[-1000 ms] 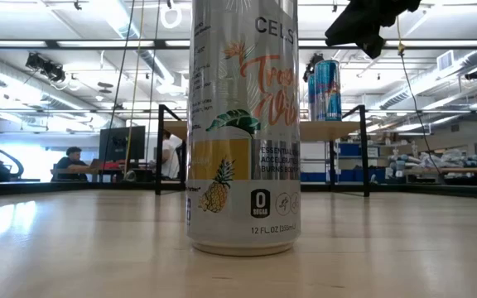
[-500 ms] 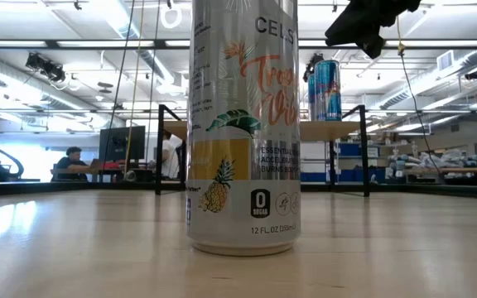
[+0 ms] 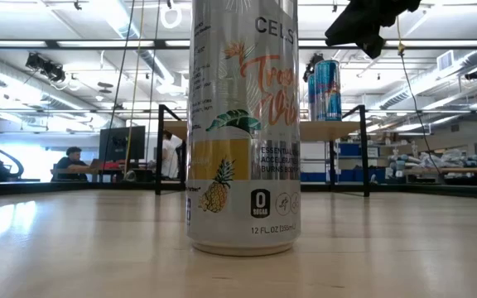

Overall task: Place canned beverage on shelf
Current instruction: Put the red soda can aligned with the other red soda can on the shelf

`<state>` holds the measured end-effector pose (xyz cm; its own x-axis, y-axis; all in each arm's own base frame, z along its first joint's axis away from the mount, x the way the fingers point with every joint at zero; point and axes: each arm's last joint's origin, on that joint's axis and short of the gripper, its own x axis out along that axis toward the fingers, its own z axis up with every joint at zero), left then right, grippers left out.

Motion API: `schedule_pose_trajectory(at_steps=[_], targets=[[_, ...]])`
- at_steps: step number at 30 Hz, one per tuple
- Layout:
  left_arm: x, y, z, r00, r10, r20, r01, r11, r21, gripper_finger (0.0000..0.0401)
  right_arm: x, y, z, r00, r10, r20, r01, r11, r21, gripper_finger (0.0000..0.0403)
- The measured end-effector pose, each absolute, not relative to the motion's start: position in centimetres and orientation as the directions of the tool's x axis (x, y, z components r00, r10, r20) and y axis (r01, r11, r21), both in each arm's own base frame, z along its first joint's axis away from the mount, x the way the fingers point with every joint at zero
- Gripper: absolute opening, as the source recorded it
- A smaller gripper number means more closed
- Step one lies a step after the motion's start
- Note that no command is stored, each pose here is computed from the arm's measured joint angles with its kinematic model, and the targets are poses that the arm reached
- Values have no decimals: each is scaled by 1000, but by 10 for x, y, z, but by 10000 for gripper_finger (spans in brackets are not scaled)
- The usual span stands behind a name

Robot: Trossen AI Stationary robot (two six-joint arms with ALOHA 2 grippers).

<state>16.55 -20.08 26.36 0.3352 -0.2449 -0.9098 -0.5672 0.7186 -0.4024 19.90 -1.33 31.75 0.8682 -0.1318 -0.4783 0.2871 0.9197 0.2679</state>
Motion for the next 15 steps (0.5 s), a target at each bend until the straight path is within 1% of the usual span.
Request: schedule_pose_trajectory(at_steps=[8,12,15], targets=[[166,-201,264,377,-215,-901,-562,720,-407,313,199,-13,318,868,-132,-478,287,920,268,87],[165,-201,264,370,-206,-906,-563,726,-395,313,199,-13,318,868,-132,-478,287,920,268,87],[162,-198,262,345,-180,-921,-604,709,-365,313,199,-13,318,868,-131,-478,287,920,268,87]])
